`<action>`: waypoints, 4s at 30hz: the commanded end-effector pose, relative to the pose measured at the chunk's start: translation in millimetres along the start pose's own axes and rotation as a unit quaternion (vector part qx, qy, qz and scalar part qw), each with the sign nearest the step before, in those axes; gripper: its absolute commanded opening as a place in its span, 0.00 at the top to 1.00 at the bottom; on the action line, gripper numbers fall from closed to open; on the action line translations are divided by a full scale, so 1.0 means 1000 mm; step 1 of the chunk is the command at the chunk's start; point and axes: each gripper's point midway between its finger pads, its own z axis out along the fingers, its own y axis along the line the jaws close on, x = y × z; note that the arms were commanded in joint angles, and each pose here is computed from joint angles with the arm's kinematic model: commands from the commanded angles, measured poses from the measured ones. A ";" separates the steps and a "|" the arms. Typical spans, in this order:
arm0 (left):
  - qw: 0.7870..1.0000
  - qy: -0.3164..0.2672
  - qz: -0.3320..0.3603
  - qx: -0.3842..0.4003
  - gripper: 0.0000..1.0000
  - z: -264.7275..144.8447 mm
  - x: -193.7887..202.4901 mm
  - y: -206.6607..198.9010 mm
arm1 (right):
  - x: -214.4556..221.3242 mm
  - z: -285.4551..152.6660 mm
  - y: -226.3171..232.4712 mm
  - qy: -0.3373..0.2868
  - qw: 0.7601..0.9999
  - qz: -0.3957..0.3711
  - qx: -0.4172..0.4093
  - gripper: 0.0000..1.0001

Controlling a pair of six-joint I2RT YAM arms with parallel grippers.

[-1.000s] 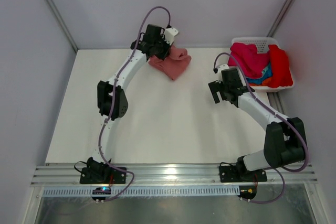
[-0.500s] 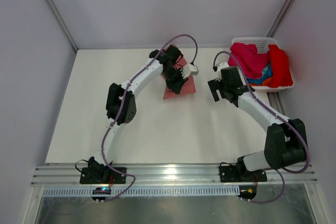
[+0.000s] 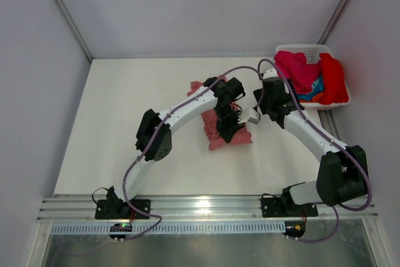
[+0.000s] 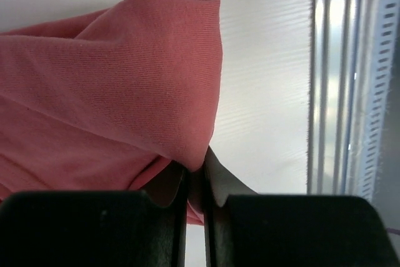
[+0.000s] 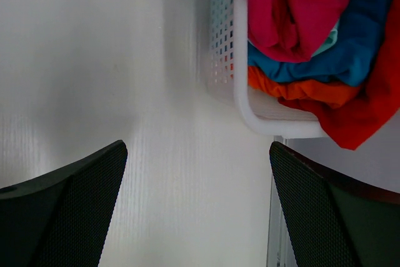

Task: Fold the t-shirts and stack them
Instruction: Fold the tshirt

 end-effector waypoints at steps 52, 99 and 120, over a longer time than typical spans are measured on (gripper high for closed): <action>0.997 -0.058 -0.040 -0.043 1.00 -0.049 -0.012 0.029 | -0.008 -0.001 -0.039 0.002 0.995 0.007 0.104 0.01; 0.914 -0.105 -0.150 -0.362 0.01 -0.078 0.020 0.218 | 0.002 0.006 0.024 0.009 0.998 -0.008 -0.067 0.01; 0.818 -0.136 -0.237 -0.505 0.01 -0.165 0.045 0.242 | -0.021 -0.057 0.116 -0.064 0.916 -0.057 -0.393 0.01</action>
